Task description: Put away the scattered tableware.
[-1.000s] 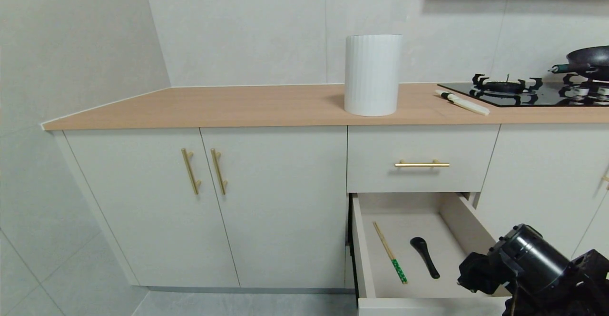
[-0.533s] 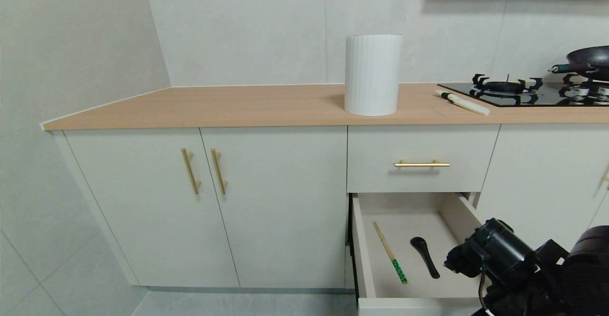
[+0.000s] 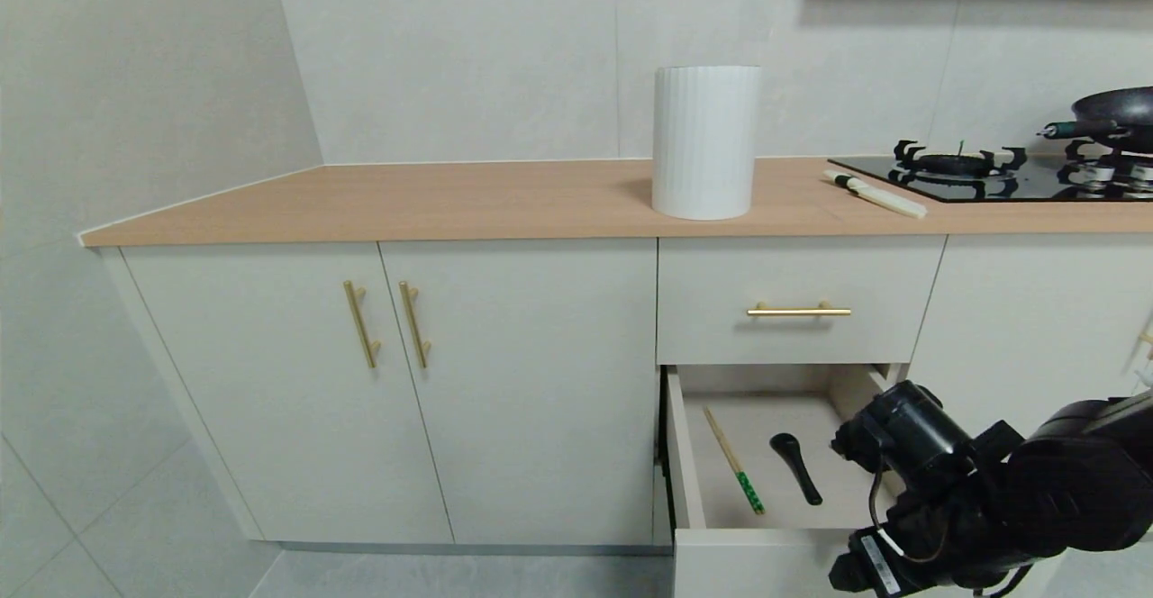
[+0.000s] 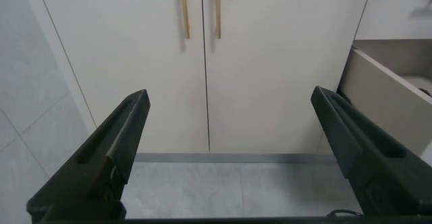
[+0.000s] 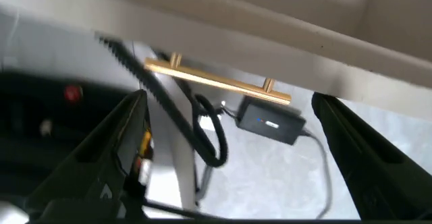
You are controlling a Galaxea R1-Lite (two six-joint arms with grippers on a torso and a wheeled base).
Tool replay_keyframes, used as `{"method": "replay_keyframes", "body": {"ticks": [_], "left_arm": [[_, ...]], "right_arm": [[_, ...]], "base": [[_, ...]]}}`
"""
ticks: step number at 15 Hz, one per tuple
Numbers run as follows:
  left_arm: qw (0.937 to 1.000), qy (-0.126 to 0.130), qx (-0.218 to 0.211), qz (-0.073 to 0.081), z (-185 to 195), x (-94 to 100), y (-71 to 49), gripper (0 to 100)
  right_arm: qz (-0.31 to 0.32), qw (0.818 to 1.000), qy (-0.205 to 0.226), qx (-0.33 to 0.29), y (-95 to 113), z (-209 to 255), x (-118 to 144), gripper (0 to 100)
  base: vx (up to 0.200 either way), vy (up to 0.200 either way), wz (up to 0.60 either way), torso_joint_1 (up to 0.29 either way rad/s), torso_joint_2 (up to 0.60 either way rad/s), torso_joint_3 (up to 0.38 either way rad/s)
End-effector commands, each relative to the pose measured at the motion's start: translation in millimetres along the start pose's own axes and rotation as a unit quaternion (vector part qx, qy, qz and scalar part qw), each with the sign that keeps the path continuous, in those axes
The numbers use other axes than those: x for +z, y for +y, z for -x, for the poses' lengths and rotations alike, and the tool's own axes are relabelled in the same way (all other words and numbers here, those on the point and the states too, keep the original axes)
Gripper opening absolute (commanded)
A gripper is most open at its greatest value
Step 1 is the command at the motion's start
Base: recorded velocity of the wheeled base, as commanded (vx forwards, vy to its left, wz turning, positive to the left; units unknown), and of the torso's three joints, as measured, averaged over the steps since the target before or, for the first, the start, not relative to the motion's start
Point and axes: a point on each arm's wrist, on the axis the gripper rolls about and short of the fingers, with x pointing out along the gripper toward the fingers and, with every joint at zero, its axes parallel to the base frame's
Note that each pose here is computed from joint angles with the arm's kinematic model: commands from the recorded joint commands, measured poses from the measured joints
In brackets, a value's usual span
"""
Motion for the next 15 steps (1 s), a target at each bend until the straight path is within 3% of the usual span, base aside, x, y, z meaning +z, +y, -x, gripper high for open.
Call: {"method": "replay_keyframes", "body": {"ticks": [1,7,11,15], "left_arm": [[1.0,0.0,0.0,0.0,0.0,0.0,0.0,100],[1.0,0.0,0.0,0.0,0.0,0.0,0.0,100],[1.0,0.0,0.001,0.0,0.0,0.0,0.0,100],[1.0,0.0,0.0,0.0,0.0,0.0,0.0,100]], "right_arm": [[-0.031,0.999,-0.011,-0.009,-2.3,-15.5,9.5,100],[-0.089,0.993,-0.069,-0.032,-11.9,-50.0,29.6,100],[-0.132,0.978,-0.155,-0.034,-26.5,-86.0,60.8,100],[-0.141,0.971,-0.187,-0.042,-31.0,-101.1,91.1,100]], "base": [[0.0,0.0,0.0,0.0,0.0,0.0],[0.0,0.0,0.0,0.0,0.0,0.0],[0.0,0.0,0.0,0.0,0.0,0.0],[0.0,0.0,0.0,0.0,0.0,0.0]]}}
